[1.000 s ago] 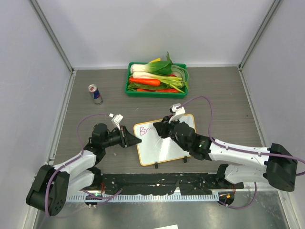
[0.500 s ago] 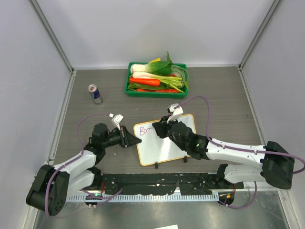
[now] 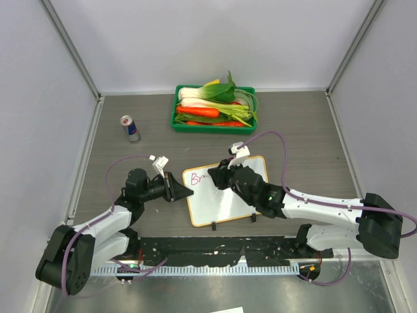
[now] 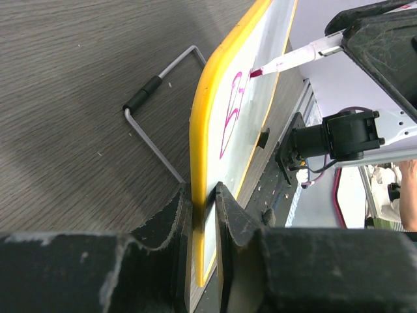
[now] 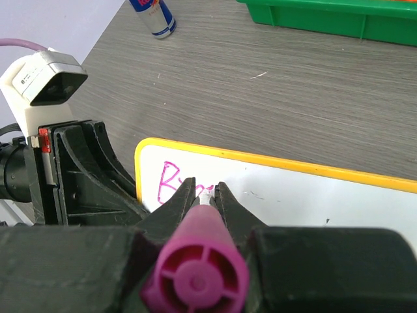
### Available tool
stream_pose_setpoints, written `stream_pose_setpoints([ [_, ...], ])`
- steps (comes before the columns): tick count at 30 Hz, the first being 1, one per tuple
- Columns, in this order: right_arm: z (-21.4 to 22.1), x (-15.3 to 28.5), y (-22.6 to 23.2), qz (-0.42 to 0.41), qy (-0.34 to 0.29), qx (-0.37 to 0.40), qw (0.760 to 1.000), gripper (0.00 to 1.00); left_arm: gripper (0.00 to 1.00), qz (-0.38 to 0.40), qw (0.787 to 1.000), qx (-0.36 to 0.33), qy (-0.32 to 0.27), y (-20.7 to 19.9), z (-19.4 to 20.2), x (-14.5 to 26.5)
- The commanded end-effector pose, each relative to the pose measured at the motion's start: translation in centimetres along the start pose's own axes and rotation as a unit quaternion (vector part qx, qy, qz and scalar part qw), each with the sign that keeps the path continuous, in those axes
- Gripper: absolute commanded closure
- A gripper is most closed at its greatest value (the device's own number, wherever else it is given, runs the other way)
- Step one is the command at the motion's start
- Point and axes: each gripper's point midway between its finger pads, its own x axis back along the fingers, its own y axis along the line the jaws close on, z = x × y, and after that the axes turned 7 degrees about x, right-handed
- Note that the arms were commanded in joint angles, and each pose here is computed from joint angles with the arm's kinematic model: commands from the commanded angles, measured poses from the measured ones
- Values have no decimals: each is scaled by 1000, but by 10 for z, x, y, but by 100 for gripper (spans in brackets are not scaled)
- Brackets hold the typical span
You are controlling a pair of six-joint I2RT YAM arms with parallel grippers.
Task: Write a sentence on the whiteboard
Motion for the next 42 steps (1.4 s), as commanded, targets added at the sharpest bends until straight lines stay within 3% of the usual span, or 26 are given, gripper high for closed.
stream_pose_setpoints([
  [1, 5, 4, -3, -2, 10, 4, 1000, 99, 100, 4, 1000, -12, 6, -1, 3, 0],
  [15, 13, 7, 1, -17, 19, -3, 1000, 99, 100, 2, 1000, -12, 6, 0, 3, -1],
  [27, -42, 18, 21, -52, -47, -44, 997, 99, 100, 1, 1000, -12, 5, 1, 3, -1],
  [32, -57, 15, 20, -40, -65, -43, 996, 99, 100, 2, 1000, -12, 5, 0, 3, -1],
  [42, -45, -2, 10, -2, -52, -26, 998, 99, 100, 3, 1000, -13, 5, 0, 3, 0],
])
